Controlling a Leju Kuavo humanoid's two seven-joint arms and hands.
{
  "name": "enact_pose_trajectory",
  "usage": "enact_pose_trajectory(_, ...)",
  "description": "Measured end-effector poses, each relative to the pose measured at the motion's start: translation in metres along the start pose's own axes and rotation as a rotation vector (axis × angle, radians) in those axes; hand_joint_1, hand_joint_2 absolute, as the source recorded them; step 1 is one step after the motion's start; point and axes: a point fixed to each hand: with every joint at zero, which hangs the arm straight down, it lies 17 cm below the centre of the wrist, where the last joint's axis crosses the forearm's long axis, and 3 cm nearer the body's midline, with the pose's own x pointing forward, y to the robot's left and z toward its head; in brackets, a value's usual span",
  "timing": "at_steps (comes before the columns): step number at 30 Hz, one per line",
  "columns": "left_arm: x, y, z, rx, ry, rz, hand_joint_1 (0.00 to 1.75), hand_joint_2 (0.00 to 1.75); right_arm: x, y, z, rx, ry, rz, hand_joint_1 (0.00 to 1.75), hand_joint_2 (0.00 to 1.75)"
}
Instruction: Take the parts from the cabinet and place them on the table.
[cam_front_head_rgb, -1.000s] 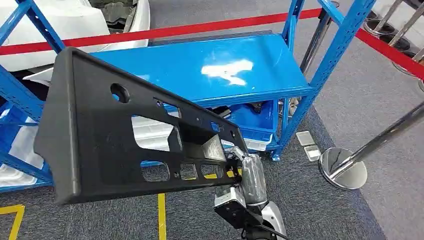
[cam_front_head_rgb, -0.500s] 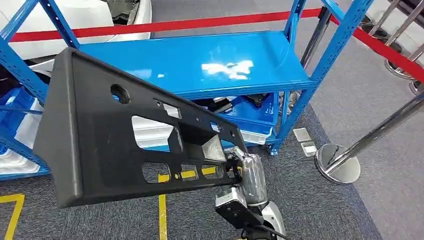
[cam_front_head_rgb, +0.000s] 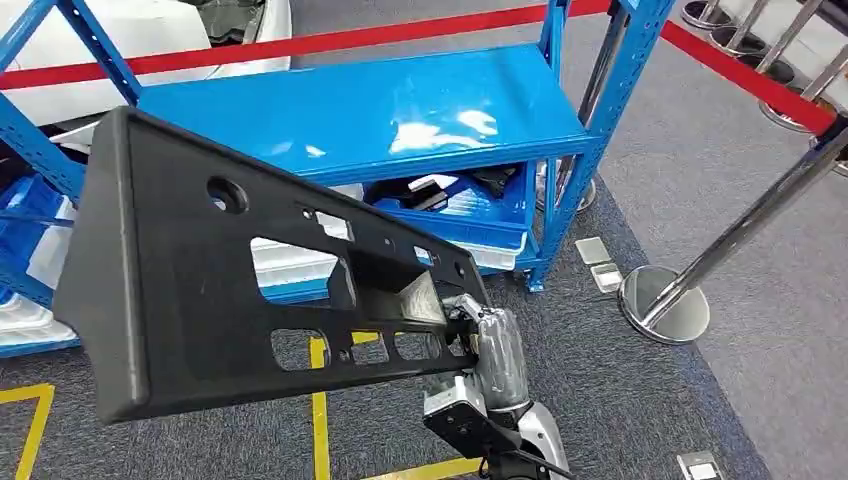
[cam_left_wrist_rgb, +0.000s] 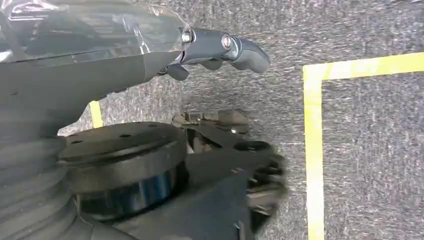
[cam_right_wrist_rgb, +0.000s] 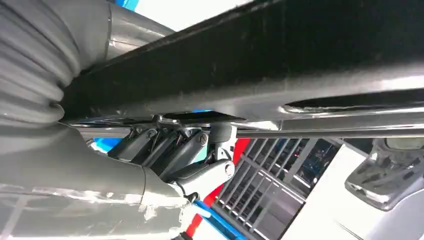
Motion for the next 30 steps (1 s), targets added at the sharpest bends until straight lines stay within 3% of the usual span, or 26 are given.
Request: enact_pose_trajectory(30,0.0015,-0.0002,0.0004,0.003,-0.011,0.007,0.0,1.75,-0.006,-0.0043,-0.0009,-0.01,0.016,0.002,1.75,1.75)
